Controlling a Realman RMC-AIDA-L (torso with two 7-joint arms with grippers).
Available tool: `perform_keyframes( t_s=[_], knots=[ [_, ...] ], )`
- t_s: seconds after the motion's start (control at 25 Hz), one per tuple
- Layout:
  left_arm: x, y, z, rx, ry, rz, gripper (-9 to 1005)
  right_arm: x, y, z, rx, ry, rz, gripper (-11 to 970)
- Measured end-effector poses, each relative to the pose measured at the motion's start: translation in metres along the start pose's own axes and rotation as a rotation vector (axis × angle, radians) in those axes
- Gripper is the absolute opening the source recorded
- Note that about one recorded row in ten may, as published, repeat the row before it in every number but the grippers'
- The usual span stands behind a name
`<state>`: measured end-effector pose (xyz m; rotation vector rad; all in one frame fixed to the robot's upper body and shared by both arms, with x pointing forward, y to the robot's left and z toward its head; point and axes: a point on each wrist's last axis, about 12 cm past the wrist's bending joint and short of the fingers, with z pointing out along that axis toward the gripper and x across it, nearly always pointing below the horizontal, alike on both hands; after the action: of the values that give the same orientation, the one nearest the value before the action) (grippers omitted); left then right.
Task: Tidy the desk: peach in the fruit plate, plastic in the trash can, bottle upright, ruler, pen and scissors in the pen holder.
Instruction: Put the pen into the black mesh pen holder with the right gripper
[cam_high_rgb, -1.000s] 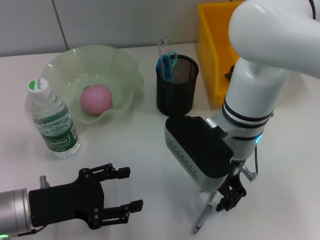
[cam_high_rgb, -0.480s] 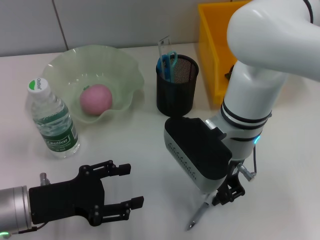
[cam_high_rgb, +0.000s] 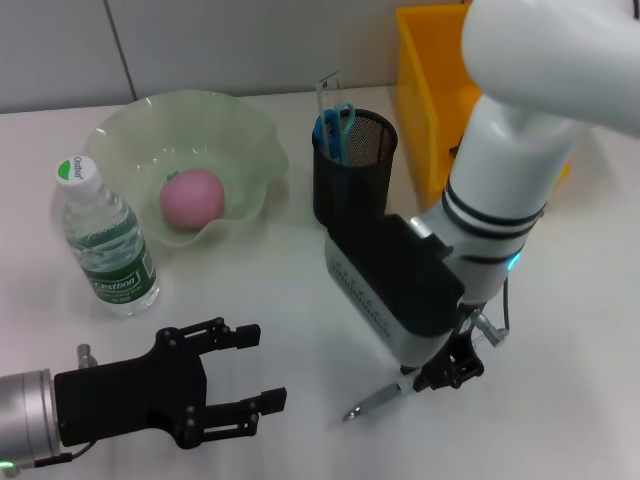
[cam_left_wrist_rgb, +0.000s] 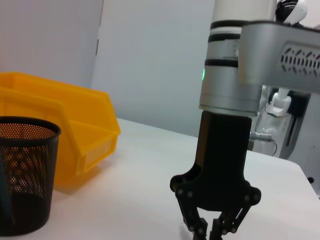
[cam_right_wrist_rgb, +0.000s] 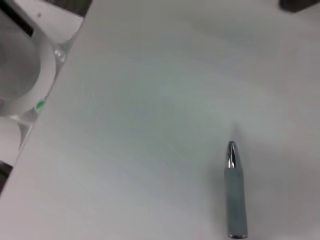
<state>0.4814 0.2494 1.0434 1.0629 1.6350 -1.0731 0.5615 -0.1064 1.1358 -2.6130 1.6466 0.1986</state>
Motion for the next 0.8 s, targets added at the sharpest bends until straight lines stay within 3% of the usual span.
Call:
perform_keyframes(
  t_s=[0.28,0.52,0.8],
  knots=[
    [-0.004,0.001,-0.011,-0.035,-0.064,-0.014,785,0.014,0.006,-0.046,0.051,-0.160,0.108,121],
    [-0.001,0.002,-0.020,-0.098,-0.109,-0.028,785,0.039,0.015,-0.063,0.106,-0.332,0.256,120],
    [0.003,-0.003,-0.020,-0.094,-0.116,-0.042,785,0.074,0.045,-0.090,0.243,-0.675,0.402,120]
  ],
)
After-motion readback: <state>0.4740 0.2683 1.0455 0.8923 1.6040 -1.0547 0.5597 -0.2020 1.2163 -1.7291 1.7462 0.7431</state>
